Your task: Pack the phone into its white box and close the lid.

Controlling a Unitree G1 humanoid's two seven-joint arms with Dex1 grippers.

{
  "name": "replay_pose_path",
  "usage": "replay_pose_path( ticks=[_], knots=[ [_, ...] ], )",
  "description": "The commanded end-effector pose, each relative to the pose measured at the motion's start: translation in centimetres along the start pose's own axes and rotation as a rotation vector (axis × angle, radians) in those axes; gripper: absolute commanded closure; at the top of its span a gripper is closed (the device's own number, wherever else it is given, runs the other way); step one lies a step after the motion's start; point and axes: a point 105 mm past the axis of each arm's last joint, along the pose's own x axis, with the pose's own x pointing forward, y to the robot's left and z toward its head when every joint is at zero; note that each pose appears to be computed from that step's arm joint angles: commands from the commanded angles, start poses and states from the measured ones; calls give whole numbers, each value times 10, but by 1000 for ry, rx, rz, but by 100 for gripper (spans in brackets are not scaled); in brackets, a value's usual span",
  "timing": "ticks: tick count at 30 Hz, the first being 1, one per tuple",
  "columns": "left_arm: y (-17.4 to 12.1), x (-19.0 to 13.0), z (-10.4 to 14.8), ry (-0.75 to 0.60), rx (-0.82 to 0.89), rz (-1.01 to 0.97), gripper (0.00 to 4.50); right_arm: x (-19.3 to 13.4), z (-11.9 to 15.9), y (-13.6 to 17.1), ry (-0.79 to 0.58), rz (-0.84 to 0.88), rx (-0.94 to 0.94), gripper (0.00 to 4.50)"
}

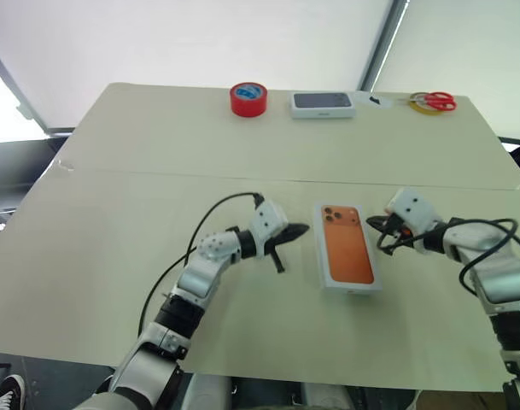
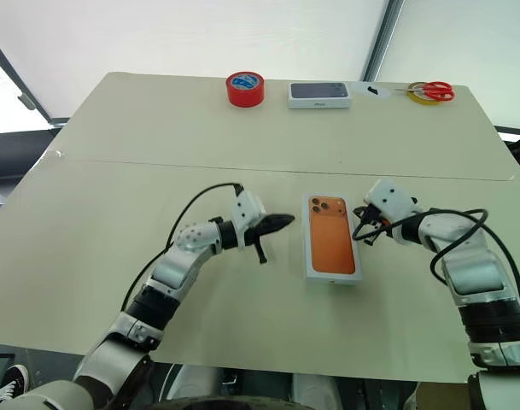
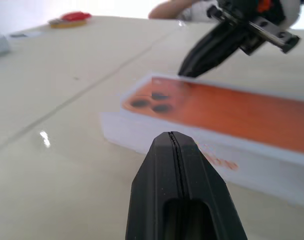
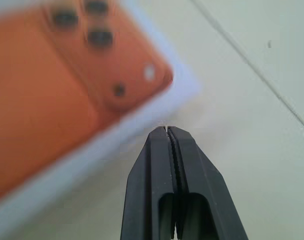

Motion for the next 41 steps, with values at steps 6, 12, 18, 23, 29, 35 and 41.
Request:
replay_pose_path(
  ticks=[6, 12, 18, 23, 29, 35, 41],
  knots=[
    [-17, 35, -38, 231, 97, -124, 450, -14, -26, 62, 154, 313, -76, 445],
    [-20, 24, -63, 325, 4, -148, 450, -7, -24, 65, 148, 297, 62, 422],
    [10, -1, -9, 96, -79, -67, 219, -2, 14, 43, -57, 203, 106, 161],
    [42, -66, 29, -6, -31, 96, 23, -16, 38, 21, -188, 176, 191, 0],
    [51, -155, 23, 152, -24, 218, 23, -32, 36, 10, -174, 165, 110, 0],
    [40, -230, 5, 266, -80, 358, 23, -45, 20, 8, -135, 187, 20, 0],
    [25, -257, -5, 337, -91, 405, 23, -53, -1, 1, -83, 188, -42, 0]
  ],
)
